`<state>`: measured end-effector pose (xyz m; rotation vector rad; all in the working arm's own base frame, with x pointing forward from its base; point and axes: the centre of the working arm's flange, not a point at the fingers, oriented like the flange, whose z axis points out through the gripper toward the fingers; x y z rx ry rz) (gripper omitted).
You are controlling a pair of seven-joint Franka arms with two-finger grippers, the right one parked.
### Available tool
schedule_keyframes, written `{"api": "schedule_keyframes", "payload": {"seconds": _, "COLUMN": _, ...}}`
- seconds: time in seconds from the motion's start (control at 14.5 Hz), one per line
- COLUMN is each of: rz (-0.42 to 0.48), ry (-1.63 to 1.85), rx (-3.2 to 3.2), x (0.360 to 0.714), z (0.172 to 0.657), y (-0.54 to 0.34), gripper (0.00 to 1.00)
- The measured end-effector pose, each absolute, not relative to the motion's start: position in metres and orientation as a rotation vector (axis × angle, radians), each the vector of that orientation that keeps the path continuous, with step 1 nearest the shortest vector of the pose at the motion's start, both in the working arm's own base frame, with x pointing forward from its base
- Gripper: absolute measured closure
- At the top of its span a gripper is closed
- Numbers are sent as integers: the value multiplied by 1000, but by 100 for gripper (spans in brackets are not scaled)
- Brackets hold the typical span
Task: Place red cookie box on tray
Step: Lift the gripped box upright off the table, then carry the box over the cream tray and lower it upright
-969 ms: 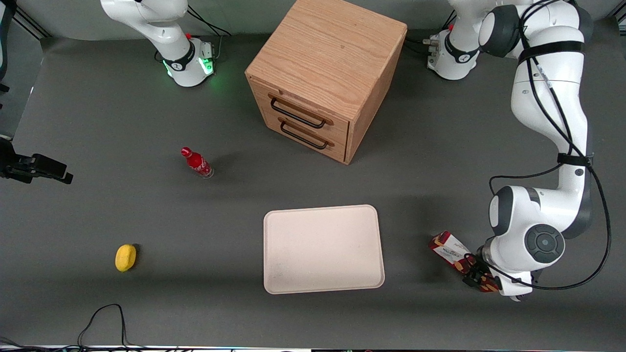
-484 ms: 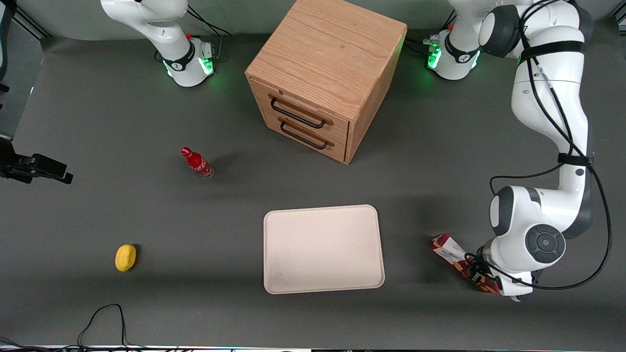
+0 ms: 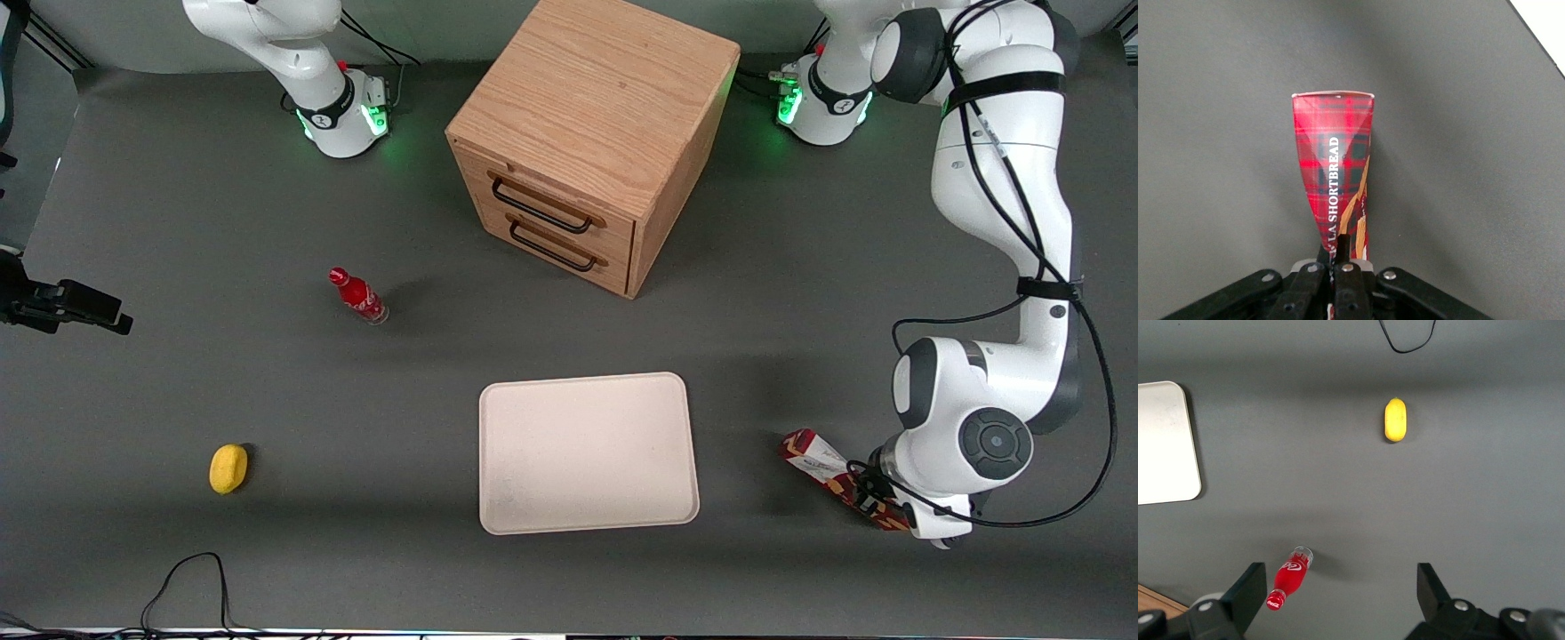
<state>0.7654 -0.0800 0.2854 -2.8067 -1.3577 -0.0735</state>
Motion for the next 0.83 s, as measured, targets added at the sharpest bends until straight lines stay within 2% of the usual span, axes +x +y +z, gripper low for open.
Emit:
{"api": "schedule_keyframes", "payload": {"seconds": 0.21, "rz": -48, "ry": -1358, "rx": -2787, "x": 767, "z": 357, "y": -69, "gripper": 98}}
{"api": "schedule_keyframes", "payload": {"seconds": 0.42, "rz": -86, "ry": -1375, "rx": -2789, "x": 755, "z": 450, "y": -60, "gripper": 98}}
{"api": "schedule_keyframes", "payload": {"seconds": 0.69, "rz": -120, "ry": -1410, "rx": -2805, "x": 709, "z": 573, "y": -52, "gripper": 98}}
{"api": "schedule_keyframes", "payload": {"seconds": 0.83, "rz": -144, "ry": -1416, "rx": -2817, "x": 689, "z": 612, "y": -51, "gripper": 98}}
